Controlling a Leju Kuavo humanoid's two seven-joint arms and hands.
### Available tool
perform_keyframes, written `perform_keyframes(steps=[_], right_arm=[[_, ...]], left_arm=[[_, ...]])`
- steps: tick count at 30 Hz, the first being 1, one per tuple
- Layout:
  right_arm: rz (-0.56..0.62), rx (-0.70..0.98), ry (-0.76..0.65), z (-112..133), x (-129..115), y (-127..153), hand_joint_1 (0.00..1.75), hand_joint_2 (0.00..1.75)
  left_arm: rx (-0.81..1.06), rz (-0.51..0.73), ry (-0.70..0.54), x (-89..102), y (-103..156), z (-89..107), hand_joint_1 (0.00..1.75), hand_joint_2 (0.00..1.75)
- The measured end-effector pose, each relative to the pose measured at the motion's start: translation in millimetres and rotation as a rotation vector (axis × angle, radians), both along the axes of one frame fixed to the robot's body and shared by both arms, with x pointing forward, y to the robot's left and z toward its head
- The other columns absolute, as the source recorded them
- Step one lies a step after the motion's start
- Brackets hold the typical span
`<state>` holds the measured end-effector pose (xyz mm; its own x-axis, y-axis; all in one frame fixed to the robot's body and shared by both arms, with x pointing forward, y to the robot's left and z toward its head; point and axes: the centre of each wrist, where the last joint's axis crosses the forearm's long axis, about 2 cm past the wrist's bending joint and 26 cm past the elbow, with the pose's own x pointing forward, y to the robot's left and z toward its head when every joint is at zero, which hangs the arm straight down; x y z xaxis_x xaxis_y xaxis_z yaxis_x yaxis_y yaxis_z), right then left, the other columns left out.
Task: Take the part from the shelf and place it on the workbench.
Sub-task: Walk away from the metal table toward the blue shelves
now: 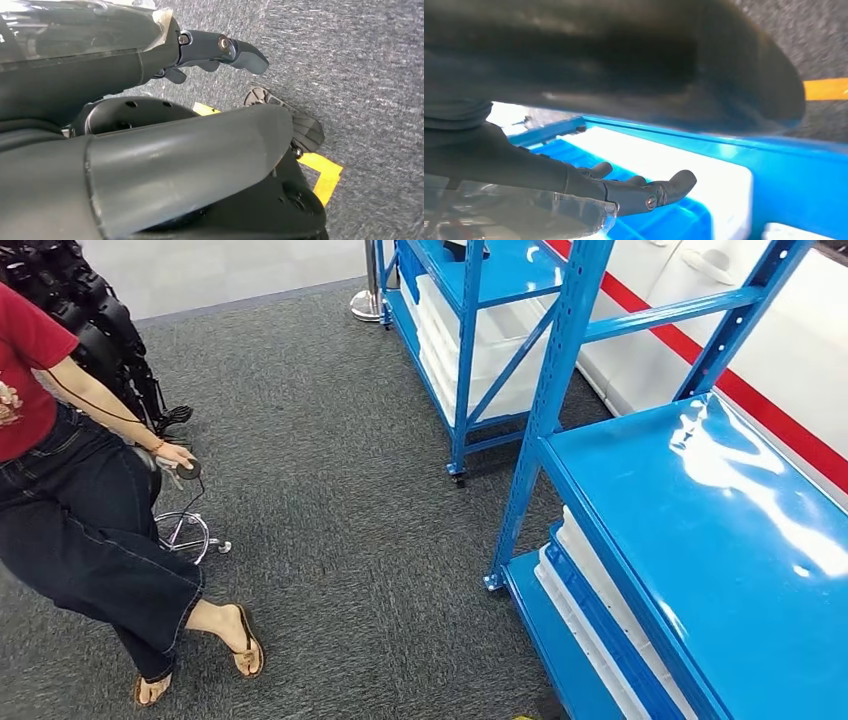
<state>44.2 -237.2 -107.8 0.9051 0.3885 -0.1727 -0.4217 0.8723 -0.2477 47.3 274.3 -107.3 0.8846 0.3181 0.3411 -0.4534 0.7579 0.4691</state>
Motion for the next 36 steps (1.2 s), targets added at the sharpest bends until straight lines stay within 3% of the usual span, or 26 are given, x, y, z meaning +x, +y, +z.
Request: perform_keyframes(steps=[5, 7, 36], right_arm=[[-0.139, 0.359, 0.118, 1.5, -1.3, 21.0, 0.00, 0.00], [-0.155, 0.408, 0.134, 2.5, -3.2, 28.8, 0.00, 0.00], [-0.170, 0.429, 0.162, 3.4, -1.8, 33.0, 0.00, 0.00]], left_arm=[[-0.059, -0.101, -0.021, 3.8, 3.6, -0.5, 0.00, 0.00], [-0.061, -0.117, -0.023, 5.9, 4.0, -0.3, 0.00, 0.00], [-0.056, -0.121, -0.018, 8.4, 4.2, 0.2, 0.00, 0.00]])
